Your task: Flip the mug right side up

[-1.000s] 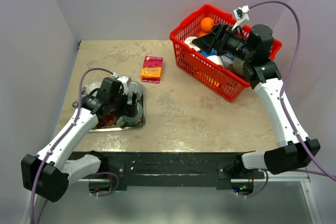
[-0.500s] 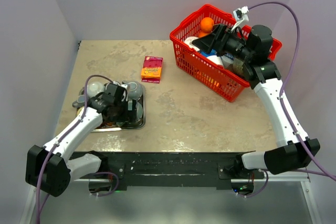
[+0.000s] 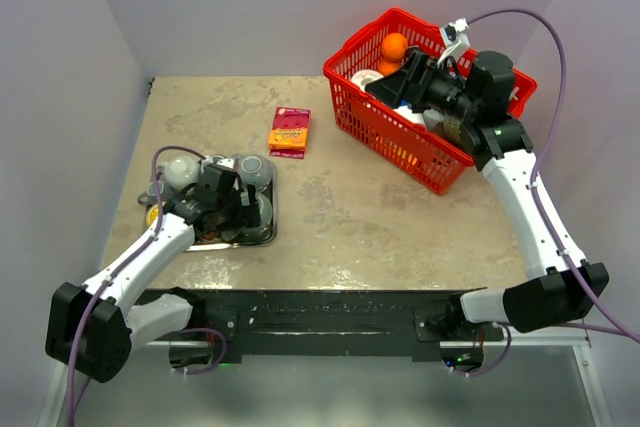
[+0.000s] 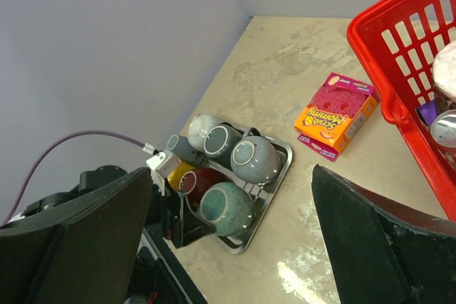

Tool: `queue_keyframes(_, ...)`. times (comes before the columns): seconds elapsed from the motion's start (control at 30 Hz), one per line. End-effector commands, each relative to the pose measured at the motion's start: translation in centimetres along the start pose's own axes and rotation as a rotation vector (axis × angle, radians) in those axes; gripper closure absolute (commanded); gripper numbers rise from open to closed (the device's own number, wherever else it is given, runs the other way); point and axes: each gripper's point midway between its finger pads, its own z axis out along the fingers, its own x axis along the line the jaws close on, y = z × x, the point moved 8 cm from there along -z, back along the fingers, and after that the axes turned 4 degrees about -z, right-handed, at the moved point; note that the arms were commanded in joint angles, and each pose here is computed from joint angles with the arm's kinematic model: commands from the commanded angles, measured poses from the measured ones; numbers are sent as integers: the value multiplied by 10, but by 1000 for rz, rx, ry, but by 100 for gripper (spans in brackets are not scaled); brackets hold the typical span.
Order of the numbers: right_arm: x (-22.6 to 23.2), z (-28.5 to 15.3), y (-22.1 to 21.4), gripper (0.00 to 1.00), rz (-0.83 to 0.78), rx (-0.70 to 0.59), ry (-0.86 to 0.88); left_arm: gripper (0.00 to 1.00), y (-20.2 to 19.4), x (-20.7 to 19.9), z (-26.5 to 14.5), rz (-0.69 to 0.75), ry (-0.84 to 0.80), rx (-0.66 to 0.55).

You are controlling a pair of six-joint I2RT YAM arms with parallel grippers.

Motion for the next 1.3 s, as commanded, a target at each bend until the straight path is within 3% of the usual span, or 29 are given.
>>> queue_keyframes(0.0, 10, -12, 4, 3, -49, -33, 0, 2, 9, -4, 0, -33, -10, -81)
queue_keyframes(0.4, 8, -19, -3, 3, -43, -23, -38, 8, -14, -10, 5, -112, -124, -6)
queue_keyframes(0.7, 4, -18, -11, 4, -20, 1, -46, 29, -23, -5, 4, -137, -106, 0)
queue_keyframes(0.83, 2, -18, -14, 4, -11, 7, -49, 45, -23, -6, 6, -129, -85, 7)
queue_keyframes(1.1, -1, -18, -19, 4, 6, 18, -61, 49, -33, -9, 14, -88, 40, 49)
queue_keyframes(1.27, -2, -19, -21, 5, 14, 23, -67, 67, -32, -9, 11, -72, 100, 17)
